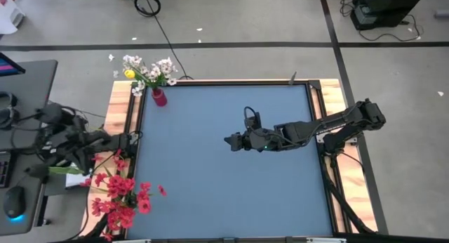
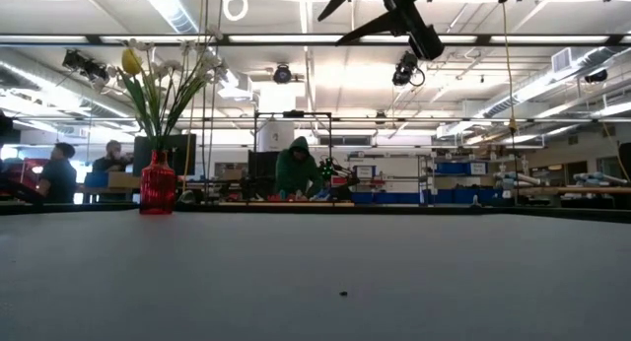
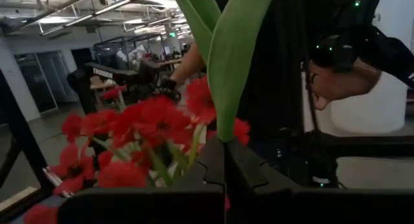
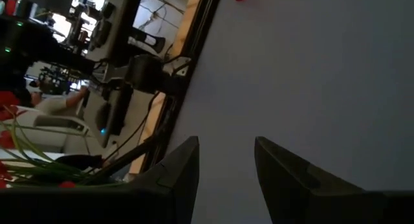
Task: Sort flowers into vase by color
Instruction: Put the black flower into the transparent vase
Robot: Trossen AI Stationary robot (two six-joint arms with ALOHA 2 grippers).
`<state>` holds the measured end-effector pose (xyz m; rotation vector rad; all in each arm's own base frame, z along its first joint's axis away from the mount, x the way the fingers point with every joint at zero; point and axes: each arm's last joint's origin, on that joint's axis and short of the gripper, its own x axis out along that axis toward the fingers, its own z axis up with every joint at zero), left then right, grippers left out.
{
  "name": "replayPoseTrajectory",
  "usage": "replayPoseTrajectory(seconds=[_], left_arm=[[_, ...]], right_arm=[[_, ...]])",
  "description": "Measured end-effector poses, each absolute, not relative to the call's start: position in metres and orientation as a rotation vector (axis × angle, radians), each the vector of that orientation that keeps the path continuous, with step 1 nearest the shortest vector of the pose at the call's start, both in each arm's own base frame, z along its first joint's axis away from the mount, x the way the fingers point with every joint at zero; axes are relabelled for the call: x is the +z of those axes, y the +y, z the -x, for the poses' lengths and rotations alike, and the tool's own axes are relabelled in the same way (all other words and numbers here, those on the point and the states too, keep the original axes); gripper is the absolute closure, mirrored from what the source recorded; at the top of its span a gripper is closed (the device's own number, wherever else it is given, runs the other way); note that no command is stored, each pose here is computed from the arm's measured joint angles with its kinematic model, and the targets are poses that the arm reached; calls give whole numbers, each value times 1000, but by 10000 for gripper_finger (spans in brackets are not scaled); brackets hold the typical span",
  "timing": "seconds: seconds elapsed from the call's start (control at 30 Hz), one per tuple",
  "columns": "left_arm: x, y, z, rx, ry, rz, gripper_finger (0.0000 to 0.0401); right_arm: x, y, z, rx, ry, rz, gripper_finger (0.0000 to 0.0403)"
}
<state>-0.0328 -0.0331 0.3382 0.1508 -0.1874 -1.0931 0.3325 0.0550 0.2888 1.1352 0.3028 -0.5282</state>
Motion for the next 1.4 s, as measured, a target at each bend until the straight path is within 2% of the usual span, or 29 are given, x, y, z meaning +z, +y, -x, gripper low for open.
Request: replayPoseTrajectory(seconds=[0.2, 0.3, 0.9, 1.13, 1.4], left_arm=[[330, -30, 14, -1106, -207, -133, 401], [334, -29, 10, -1047, -257, -102, 401], [351, -27, 10, -944, -412, -1, 401], [356, -21, -23, -904, -348, 46, 401], [360, -15, -57, -852, -364, -12, 401]], right_arm=[[288, 60, -331, -527, 312, -1159, 245], [287, 62, -330, -534, 321, -1167, 245], [285, 59, -329, -549, 344, -1132, 245], [284, 54, -330, -549, 362, -1117, 245], [283, 54, -329, -543, 385, -1083, 245]])
